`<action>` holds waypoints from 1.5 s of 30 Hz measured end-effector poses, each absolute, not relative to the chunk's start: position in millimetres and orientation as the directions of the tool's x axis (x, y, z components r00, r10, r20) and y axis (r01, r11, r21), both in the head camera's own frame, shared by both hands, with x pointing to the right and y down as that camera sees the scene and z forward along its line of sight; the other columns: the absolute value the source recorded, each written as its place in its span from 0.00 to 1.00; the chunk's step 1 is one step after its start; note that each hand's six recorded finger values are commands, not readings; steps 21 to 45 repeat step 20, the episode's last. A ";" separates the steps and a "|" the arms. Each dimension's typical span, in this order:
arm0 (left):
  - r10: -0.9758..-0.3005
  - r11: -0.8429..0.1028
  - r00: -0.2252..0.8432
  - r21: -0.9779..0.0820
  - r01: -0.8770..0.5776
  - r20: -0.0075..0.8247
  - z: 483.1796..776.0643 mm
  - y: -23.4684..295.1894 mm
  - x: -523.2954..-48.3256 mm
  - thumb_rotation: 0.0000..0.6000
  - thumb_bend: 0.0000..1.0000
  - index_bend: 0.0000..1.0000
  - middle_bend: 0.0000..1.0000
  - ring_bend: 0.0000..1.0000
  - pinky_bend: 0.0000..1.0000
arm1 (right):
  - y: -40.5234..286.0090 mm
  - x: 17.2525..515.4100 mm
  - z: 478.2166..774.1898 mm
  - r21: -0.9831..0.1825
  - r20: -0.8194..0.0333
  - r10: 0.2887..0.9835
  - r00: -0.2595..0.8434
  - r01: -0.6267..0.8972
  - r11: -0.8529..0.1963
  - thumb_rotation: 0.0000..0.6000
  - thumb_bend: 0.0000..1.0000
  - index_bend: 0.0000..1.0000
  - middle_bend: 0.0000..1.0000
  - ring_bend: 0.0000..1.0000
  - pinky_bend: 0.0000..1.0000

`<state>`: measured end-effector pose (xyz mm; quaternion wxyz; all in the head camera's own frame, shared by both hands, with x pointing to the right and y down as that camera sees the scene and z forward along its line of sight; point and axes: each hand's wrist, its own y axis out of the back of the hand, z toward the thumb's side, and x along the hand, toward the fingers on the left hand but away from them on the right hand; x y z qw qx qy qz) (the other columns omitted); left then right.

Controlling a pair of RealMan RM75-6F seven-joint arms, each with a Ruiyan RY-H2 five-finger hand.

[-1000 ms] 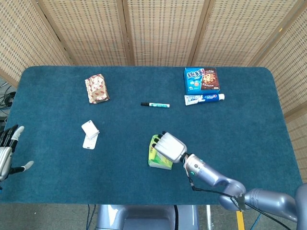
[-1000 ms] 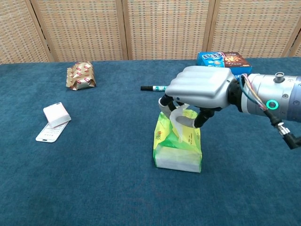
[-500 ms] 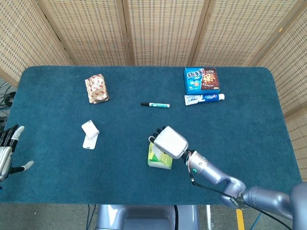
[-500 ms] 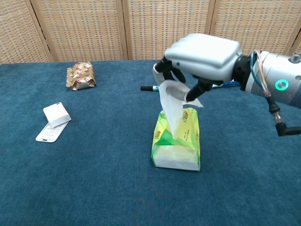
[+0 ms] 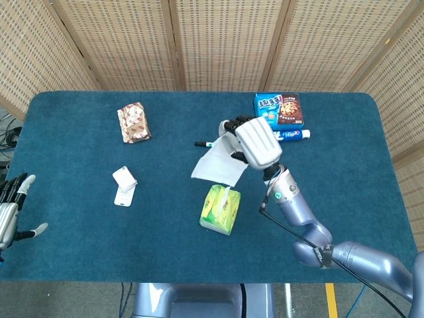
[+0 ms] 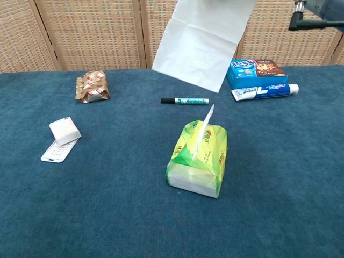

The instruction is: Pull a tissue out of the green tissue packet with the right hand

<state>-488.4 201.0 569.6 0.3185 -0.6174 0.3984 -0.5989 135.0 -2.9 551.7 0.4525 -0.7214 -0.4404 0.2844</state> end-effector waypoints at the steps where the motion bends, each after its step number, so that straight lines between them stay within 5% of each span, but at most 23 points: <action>1: -0.873 -0.480 -0.036 -0.870 -0.111 0.486 569.5 200.8 -488.7 1.00 0.00 0.00 0.00 0.00 0.00 | -9.9 139.9 555.5 -0.886 -0.033 0.912 0.409 0.411 -0.216 1.00 0.57 0.63 0.65 0.61 0.70; 7: -0.871 -0.480 -0.048 -0.868 -0.124 0.489 569.8 198.0 -492.8 1.00 0.00 0.00 0.00 0.00 0.00 | -26.6 161.6 601.1 -0.760 -0.224 0.950 0.216 0.571 -0.309 1.00 0.57 0.63 0.65 0.61 0.70; 17: -0.866 -0.484 -0.065 -0.864 -0.138 0.495 570.8 194.1 -498.5 1.00 0.00 0.00 0.00 0.00 0.00 | -14.1 163.6 690.3 -0.489 -0.498 0.862 0.090 0.793 -0.365 1.00 0.57 0.63 0.65 0.61 0.70; 45: -0.866 -0.483 -0.067 -0.864 -0.140 0.495 570.9 193.4 -498.7 1.00 0.00 0.00 0.00 0.00 0.00 | -15.3 161.3 700.3 -0.457 -0.522 0.850 0.078 0.815 -0.356 1.00 0.57 0.63 0.65 0.61 0.70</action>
